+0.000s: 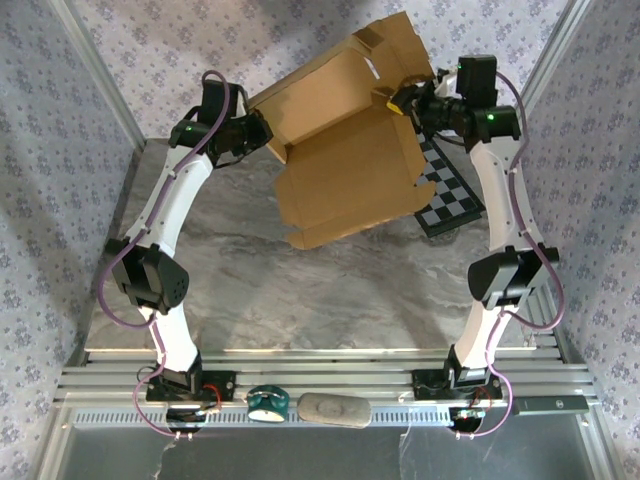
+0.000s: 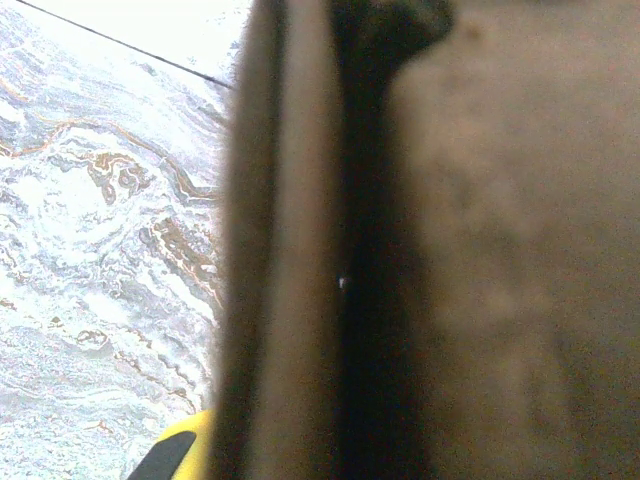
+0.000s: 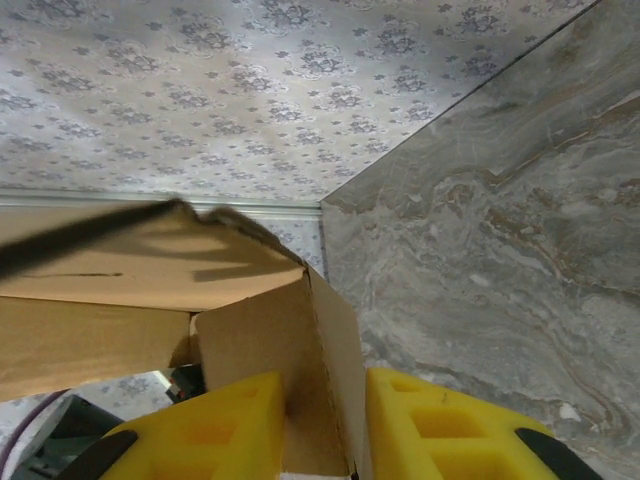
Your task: Fold the paper box
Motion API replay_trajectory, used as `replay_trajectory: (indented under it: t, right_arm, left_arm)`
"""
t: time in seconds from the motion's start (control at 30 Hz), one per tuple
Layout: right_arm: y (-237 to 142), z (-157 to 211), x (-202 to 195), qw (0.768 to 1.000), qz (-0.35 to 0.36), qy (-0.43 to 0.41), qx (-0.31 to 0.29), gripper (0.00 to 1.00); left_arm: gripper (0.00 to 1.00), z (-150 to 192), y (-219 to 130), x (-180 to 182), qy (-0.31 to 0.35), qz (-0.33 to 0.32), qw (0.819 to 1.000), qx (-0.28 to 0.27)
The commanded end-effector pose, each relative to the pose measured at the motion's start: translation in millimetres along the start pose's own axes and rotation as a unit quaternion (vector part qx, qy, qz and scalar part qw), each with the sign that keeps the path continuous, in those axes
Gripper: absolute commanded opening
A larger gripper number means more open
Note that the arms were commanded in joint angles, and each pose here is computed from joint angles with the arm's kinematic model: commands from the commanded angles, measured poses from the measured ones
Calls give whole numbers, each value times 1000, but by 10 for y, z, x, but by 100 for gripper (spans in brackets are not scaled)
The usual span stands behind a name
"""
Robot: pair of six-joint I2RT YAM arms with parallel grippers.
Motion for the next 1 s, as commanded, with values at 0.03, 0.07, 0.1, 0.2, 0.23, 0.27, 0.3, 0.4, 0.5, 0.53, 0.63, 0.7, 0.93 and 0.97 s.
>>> replay_trajectory:
  t: [0.03,0.07,0.1,0.2,0.23,0.27,0.3,0.4,0.5,0.53,0.63,0.7,0.93,0.97]
  right_arm:
    - [78,106,-100,999,37,-25,18,22]
    - [77,106,-116,999,42,-28,16,20]
    - [80,102,-135,998,46,-31,15,19]
    - [75,97,-157,998,55,-37,12,14]
    - [73,99,-157,997,57,-41,12,12]
    - [70,96,-172,997,62,-42,10,9]
    - [57,88,-172,997,64,-44,8,5]
    - [36,79,-163,996,70,-49,2,0]
    - [-16,61,-130,996,73,-55,-6,0]
    - [-41,60,-118,996,73,-57,-7,0]
    - [-173,33,-18,994,68,-85,-19,28]
    - [-346,-10,130,991,52,-114,-38,43]
    - [-1064,-195,665,968,-22,-217,-123,50]
    - [-1180,-247,713,964,-26,-224,-141,47]
  left_arm:
    - [0,-35,-181,-384,-1,67,998,2]
    - [0,-39,-187,-390,0,67,998,2]
    - [0,-41,-189,-391,1,67,998,2]
    - [0,-52,-197,-400,2,68,998,2]
    - [0,-49,-197,-409,3,68,998,2]
    - [0,-52,-202,-411,3,68,998,2]
    - [0,-54,-197,-409,2,68,998,2]
    - [0,-52,-190,-411,2,68,998,3]
    - [0,-57,-195,-402,3,65,998,2]
    - [0,-57,-195,-398,2,65,998,2]
    - [0,-72,-192,-337,2,55,999,3]
    - [0,-87,-193,-279,3,46,999,4]
    - [0,-148,-207,-80,18,20,1000,10]
    - [0,-151,-216,-62,21,17,1000,11]
Point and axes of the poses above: each hand's point on the last joint's axis, 136 mm out from that joint toward the fingers, its own y axis out along the fingers, its own x axis along the line the jaws close on, z = x × y, the point moved 2 cm from there along -y, back along the fingers, and after that the axes turned 8 degrees about -y, right-handed, at the moved point
